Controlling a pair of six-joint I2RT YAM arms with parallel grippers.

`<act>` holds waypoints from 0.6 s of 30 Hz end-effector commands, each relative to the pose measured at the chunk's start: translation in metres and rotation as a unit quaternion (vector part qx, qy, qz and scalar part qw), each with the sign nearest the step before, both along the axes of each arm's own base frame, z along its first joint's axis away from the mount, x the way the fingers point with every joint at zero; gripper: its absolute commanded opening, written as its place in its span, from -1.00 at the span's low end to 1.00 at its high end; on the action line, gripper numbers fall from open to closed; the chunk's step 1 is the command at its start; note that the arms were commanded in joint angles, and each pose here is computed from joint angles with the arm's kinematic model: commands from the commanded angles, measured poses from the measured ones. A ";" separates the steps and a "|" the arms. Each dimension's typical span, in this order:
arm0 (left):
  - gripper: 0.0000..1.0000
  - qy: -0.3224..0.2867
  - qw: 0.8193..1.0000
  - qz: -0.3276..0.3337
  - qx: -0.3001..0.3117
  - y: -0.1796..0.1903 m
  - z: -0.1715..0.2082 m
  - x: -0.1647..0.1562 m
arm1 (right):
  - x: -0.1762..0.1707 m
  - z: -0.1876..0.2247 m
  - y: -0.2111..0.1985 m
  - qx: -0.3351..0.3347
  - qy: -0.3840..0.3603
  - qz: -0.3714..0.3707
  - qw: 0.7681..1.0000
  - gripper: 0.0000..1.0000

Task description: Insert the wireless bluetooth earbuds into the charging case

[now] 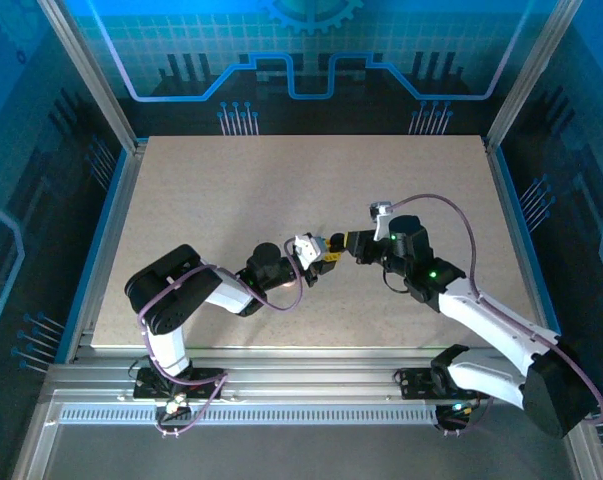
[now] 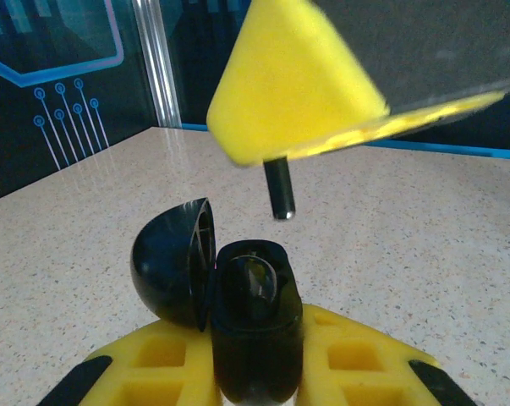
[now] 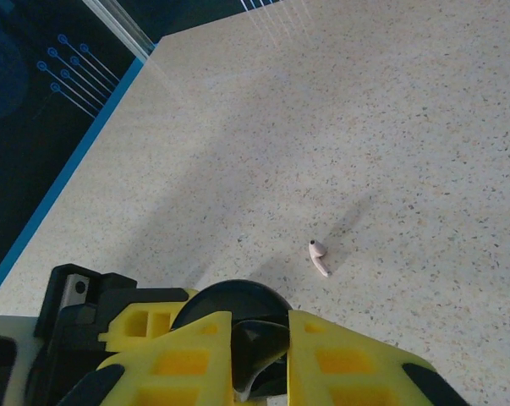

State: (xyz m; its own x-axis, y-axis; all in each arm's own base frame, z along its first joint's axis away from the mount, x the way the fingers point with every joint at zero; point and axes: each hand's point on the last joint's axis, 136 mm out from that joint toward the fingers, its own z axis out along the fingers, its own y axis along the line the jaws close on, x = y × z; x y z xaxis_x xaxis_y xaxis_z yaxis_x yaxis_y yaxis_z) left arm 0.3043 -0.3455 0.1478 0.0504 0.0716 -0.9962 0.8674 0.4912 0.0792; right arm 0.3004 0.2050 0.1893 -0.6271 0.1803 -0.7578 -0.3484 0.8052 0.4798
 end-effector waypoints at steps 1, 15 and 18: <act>-0.72 -0.026 0.999 -0.001 -0.033 -0.003 0.026 0.000 | 0.004 0.006 0.006 0.002 -0.018 0.000 1.000 -0.62; -0.71 -0.031 0.998 -0.002 -0.053 0.000 0.037 -0.004 | 0.007 -0.004 0.003 -0.021 -0.019 -0.009 1.000 -0.62; -0.72 -0.032 0.998 0.000 -0.058 0.000 0.039 -0.003 | 0.006 -0.004 0.005 -0.025 -0.022 -0.007 0.999 -0.62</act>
